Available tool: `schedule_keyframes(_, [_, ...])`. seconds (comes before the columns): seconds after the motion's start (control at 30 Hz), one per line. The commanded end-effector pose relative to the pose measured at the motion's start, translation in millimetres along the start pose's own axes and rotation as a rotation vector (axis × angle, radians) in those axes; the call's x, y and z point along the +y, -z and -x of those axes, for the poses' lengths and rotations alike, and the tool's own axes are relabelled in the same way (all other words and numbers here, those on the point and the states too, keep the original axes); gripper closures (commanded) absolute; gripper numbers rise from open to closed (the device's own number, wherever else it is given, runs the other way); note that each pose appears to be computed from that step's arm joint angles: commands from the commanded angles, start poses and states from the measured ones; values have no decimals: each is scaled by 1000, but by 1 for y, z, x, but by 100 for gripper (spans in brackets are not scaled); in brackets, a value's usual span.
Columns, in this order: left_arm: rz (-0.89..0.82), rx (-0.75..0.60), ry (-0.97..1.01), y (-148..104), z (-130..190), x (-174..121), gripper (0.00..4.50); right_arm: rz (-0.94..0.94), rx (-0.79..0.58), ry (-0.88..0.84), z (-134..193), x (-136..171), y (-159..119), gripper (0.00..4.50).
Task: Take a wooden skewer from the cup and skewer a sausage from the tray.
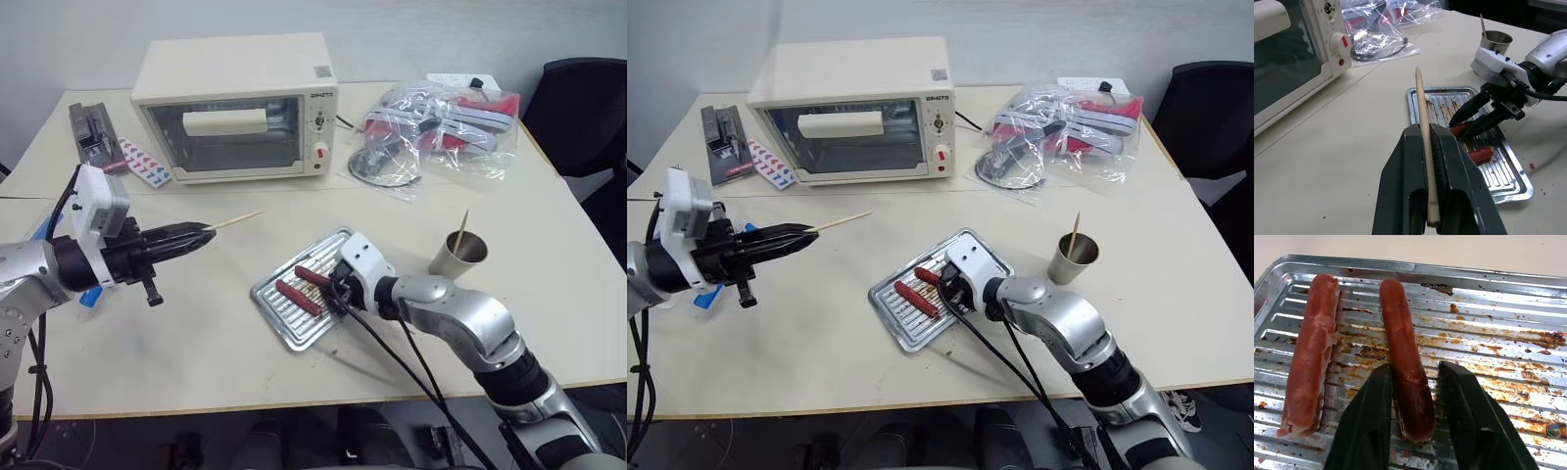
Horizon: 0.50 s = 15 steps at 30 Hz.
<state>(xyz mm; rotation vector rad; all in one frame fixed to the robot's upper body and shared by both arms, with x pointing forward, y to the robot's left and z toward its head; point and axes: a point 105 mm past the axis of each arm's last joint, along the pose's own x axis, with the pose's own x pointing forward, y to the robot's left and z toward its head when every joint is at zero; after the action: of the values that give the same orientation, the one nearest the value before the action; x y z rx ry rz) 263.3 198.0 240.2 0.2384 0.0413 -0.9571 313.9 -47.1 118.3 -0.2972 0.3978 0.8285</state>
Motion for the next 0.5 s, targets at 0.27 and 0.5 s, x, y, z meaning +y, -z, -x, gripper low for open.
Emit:
schedule_keyframes(0.27, [-47,-13,12,-7,1,4,450,-3,-54,-43,16,-3,-23,339])
schedule_keyframes(0.5, [-71,21,151,-9,-6,3,450,95,-17,-278,78,-13,-54,339])
